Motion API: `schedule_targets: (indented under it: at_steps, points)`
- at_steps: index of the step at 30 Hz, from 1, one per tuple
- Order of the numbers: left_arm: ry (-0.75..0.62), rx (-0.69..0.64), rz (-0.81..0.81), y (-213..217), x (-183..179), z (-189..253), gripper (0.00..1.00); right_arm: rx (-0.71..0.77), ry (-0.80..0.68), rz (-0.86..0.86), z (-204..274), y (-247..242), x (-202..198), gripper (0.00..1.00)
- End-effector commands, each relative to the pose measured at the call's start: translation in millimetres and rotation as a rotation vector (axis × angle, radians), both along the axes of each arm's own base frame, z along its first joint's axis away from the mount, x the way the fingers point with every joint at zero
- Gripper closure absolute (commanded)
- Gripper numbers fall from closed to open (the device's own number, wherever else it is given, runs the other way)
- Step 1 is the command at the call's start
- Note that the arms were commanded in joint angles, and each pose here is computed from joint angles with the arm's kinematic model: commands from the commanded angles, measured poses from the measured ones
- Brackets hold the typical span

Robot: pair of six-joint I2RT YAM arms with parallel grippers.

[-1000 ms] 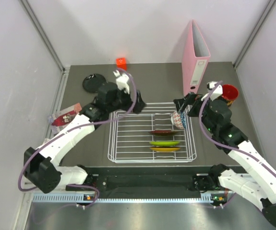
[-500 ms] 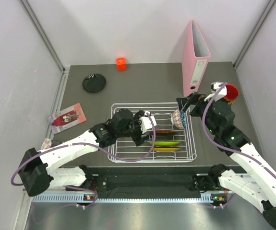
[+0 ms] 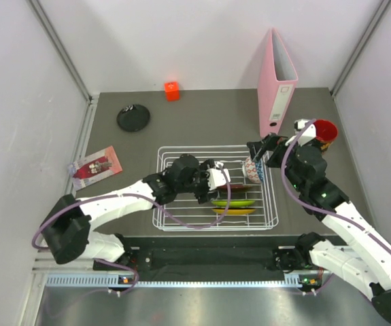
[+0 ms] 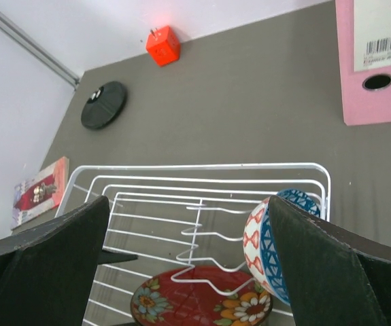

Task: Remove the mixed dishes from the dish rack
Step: Pick up the plate from the dish rack.

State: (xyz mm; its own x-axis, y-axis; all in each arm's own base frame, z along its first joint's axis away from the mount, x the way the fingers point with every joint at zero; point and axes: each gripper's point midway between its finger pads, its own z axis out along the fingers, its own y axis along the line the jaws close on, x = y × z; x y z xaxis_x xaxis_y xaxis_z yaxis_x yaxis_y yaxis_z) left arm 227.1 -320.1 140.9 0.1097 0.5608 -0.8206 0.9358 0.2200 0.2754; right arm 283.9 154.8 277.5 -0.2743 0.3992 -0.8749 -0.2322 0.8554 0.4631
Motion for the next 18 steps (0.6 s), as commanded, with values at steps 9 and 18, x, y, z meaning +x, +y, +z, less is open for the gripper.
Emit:
schedule_targets:
  at_steps: [9,18]
  points:
    - [-0.031,-0.088,-0.120,-41,7,18,0.41,0.022,-0.025,0.027,4,7,0,0.00]
    - [-0.024,-0.094,-0.179,-48,2,25,0.67,0.029,-0.007,0.040,-4,11,0,0.00]
